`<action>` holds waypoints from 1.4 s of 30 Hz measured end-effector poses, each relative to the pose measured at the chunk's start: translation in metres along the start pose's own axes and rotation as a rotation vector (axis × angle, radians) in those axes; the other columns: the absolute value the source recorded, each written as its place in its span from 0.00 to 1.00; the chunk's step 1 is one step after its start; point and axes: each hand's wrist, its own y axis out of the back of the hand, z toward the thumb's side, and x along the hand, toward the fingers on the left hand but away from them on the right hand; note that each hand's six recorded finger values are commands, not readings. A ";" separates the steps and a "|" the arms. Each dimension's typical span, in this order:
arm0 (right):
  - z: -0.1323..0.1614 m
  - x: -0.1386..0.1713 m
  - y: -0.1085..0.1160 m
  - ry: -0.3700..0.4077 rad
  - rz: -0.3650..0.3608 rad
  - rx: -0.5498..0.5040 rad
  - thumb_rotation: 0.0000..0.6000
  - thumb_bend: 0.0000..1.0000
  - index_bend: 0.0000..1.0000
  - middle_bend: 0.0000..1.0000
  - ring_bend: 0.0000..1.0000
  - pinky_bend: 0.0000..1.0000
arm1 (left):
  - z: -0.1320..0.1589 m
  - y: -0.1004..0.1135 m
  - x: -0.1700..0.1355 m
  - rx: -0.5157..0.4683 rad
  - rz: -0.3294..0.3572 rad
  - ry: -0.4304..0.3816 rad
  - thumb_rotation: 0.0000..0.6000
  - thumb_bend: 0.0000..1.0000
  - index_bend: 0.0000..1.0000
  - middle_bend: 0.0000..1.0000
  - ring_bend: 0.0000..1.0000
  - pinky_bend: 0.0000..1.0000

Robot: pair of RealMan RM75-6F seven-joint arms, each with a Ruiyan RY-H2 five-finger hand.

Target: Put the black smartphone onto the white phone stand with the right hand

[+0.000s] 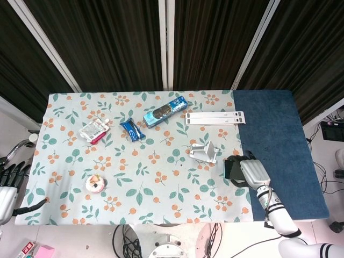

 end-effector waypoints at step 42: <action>0.066 -0.043 0.031 0.212 -0.270 -0.810 1.00 0.25 0.71 0.41 0.41 0.10 | -0.007 -0.005 -0.004 -0.013 -0.012 -0.001 0.27 0.01 0.05 0.04 0.00 0.12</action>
